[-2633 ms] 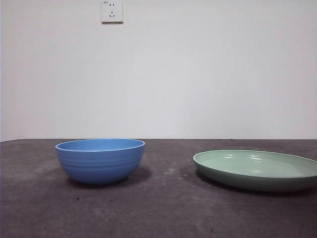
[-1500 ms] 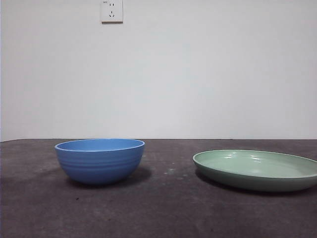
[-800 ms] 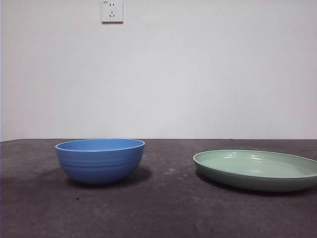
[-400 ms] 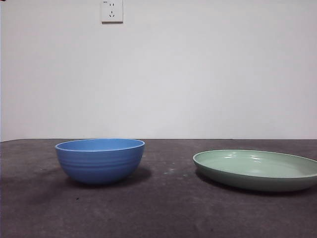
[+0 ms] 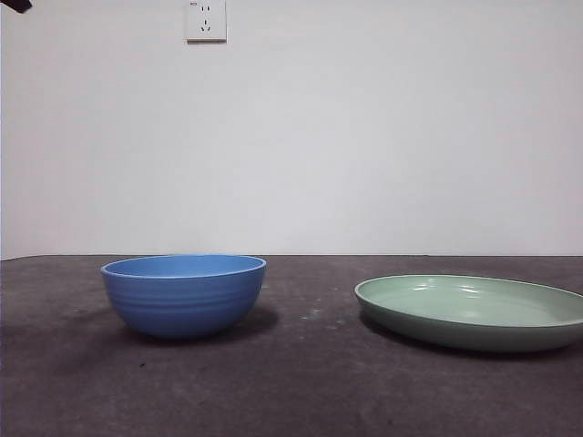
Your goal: Pick up the blue bowl, put it on the green plate, put it on desk
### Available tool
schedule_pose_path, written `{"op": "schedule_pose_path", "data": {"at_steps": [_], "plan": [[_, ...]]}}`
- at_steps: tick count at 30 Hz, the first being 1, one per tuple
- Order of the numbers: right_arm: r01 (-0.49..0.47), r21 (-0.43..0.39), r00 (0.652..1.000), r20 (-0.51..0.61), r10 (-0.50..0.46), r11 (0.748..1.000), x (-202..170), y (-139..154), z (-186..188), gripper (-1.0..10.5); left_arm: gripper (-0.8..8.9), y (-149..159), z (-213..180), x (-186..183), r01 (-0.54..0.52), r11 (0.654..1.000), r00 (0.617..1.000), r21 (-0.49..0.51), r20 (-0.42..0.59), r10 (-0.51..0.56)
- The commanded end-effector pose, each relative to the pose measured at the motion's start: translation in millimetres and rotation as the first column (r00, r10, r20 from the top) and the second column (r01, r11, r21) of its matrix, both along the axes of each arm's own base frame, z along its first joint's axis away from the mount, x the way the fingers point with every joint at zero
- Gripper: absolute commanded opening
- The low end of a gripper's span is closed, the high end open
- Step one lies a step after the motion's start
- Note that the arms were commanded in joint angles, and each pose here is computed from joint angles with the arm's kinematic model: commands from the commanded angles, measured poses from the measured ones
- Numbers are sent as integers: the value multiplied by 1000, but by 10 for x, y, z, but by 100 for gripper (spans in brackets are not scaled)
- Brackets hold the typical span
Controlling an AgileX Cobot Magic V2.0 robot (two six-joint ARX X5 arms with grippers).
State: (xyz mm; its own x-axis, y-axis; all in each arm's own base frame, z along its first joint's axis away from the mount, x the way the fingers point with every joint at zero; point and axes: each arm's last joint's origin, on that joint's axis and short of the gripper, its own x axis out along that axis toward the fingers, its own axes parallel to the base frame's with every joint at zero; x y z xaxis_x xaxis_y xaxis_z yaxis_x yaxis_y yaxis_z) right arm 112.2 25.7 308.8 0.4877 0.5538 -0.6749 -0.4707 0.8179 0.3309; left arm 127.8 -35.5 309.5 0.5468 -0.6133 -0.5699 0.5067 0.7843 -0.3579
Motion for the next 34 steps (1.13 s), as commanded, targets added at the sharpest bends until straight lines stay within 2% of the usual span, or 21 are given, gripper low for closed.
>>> {"op": "schedule_pose_path", "data": {"at_steps": [1,11,18,24,29,34], "plan": [[2,10,1000,20,-3,1000,14,6,54,375,377,-24,93,84,-13,1000,1000,14,16,13],[6,6,1000,22,-6,1000,16,5,55,375,375,-293,161,643,-39,989,997,140,-56,47],[14,12,1000,16,-14,1000,16,5,55,375,375,-579,4,1143,-48,961,990,271,-112,81],[17,14,1000,14,-17,1000,16,5,55,375,375,-755,-317,1512,-29,943,980,331,-176,91],[17,14,1000,15,-17,1000,17,5,56,375,375,-834,-736,1737,-16,903,956,429,-258,139],[17,14,1000,21,-17,1000,22,5,59,375,372,-898,-1064,1904,7,894,941,447,-305,145]]}}
